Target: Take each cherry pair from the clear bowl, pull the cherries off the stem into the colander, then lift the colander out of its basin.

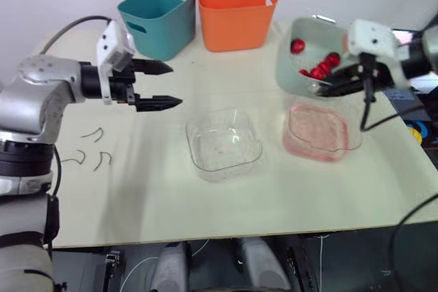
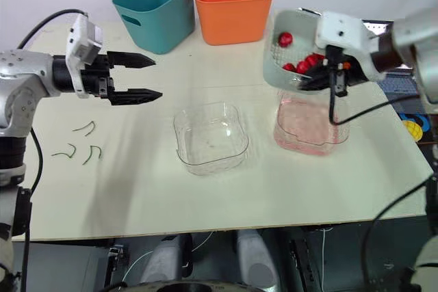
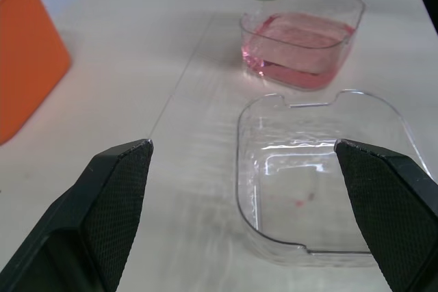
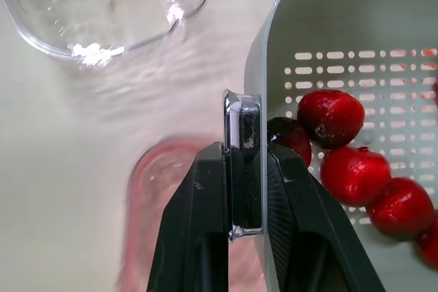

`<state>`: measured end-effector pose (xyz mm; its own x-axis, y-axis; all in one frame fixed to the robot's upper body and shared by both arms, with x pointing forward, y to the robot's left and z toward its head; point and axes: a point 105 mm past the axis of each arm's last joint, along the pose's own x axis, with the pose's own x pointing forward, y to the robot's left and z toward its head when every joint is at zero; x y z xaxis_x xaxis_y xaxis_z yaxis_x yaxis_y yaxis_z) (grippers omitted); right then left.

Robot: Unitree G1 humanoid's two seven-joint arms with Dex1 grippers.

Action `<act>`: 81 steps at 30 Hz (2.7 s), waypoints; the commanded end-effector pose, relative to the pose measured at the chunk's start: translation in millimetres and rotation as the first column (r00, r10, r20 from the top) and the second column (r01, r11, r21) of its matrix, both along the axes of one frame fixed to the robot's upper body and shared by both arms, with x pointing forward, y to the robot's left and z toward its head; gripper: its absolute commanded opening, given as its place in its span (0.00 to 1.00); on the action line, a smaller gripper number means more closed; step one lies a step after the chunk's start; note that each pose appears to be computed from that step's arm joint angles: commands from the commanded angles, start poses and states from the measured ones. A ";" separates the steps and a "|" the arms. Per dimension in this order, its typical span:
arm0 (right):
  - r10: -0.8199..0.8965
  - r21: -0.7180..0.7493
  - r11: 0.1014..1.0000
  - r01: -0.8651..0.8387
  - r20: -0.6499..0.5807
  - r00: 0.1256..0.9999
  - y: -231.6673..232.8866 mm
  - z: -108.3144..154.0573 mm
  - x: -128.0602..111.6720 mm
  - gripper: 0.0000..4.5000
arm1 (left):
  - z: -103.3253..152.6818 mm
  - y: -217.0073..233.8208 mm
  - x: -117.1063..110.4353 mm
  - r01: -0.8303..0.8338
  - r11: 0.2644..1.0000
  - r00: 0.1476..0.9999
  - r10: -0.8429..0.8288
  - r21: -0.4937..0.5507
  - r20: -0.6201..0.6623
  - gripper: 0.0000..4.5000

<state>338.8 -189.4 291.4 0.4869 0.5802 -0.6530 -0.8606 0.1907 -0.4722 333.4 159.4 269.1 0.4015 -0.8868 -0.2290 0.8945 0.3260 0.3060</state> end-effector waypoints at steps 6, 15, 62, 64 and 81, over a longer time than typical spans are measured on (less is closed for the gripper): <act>0.091 0.018 0.995 -0.093 0.107 0.990 48.6 0.0 55.6 0.09 | 14.2 13.6 -5.9 -0.050 0.999 0.998 0.050 -0.016 0.044 1.00; 0.154 -0.013 0.988 -0.154 0.057 0.986 82.0 -39.6 81.9 0.09 | 10.5 15.4 -16.0 -0.079 0.997 0.996 0.080 -0.011 0.037 1.00; 0.124 0.185 0.974 -0.134 0.063 0.990 43.2 6.1 68.1 0.76 | 3.0 41.6 -9.5 -0.202 0.979 0.978 0.202 -0.008 0.045 1.00; 0.109 0.270 0.954 -0.128 0.084 0.990 27.9 18.5 54.6 0.76 | 5.7 58.7 -10.7 -0.253 0.967 0.967 0.254 -0.041 0.023 1.00; -0.186 0.529 0.762 0.373 -0.373 0.909 -34.6 -31.8 -104.6 1.00 | -59.1 118.7 -71.5 -0.380 0.923 0.849 0.373 0.057 -0.373 1.00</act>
